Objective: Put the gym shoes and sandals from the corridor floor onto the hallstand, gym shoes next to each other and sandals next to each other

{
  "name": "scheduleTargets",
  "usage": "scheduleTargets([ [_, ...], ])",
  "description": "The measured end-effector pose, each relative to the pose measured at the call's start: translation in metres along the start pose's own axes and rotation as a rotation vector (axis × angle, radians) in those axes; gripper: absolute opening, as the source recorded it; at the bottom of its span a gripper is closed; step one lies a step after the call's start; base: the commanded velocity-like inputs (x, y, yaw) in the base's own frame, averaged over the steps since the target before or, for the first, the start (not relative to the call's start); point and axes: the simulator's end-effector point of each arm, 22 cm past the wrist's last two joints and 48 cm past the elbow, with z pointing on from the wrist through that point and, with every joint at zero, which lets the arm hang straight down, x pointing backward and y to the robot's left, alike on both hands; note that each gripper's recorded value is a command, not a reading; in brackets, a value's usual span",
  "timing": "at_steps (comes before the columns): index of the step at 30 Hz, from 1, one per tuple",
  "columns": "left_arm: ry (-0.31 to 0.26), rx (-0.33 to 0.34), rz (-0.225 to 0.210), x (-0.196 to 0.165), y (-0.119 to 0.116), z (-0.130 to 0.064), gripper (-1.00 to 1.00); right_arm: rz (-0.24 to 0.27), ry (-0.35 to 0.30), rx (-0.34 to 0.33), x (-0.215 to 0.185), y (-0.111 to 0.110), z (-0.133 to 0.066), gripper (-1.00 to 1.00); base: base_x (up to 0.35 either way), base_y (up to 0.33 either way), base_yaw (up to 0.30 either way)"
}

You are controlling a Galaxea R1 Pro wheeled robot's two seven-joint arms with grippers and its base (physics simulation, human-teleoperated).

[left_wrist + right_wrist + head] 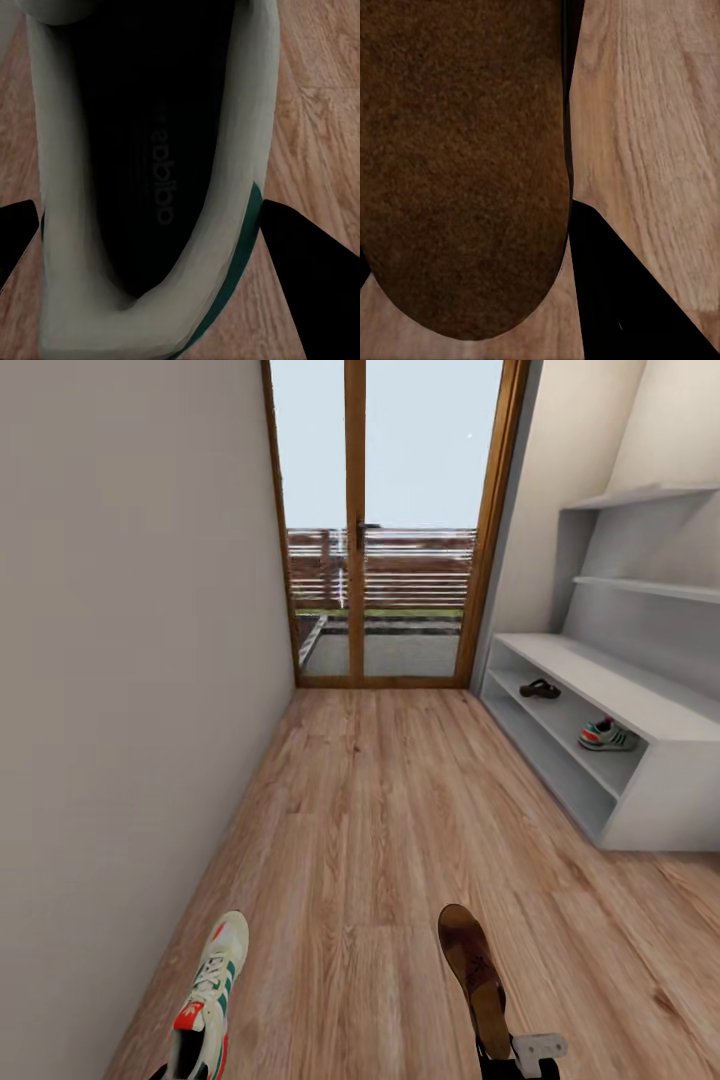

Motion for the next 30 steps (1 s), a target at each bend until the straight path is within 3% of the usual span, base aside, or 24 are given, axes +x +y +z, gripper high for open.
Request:
scheduleTargets([
  [6, -0.001, -0.003, -0.003, -0.0002, 0.0008, -0.0001, -1.00, 0.000, 0.000, 0.000, 0.0000, 0.0000, 0.0000, -1.00, 0.339, 0.000, -0.006],
  [16, -0.003, -0.006, -0.005, -0.0007, 0.0015, -0.0001, -1.00, -0.001, 0.000, 0.000, 0.0001, -0.0004, 0.0000, -1.00, 0.339, 0.000, -0.203],
  [30, -0.004, -0.005, -0.004, -0.0009, 0.0012, -0.0001, -1.00, -0.001, 0.000, 0.000, 0.0000, -0.0007, 0.0000, -1.00, 0.339, 0.000, -0.013],
])
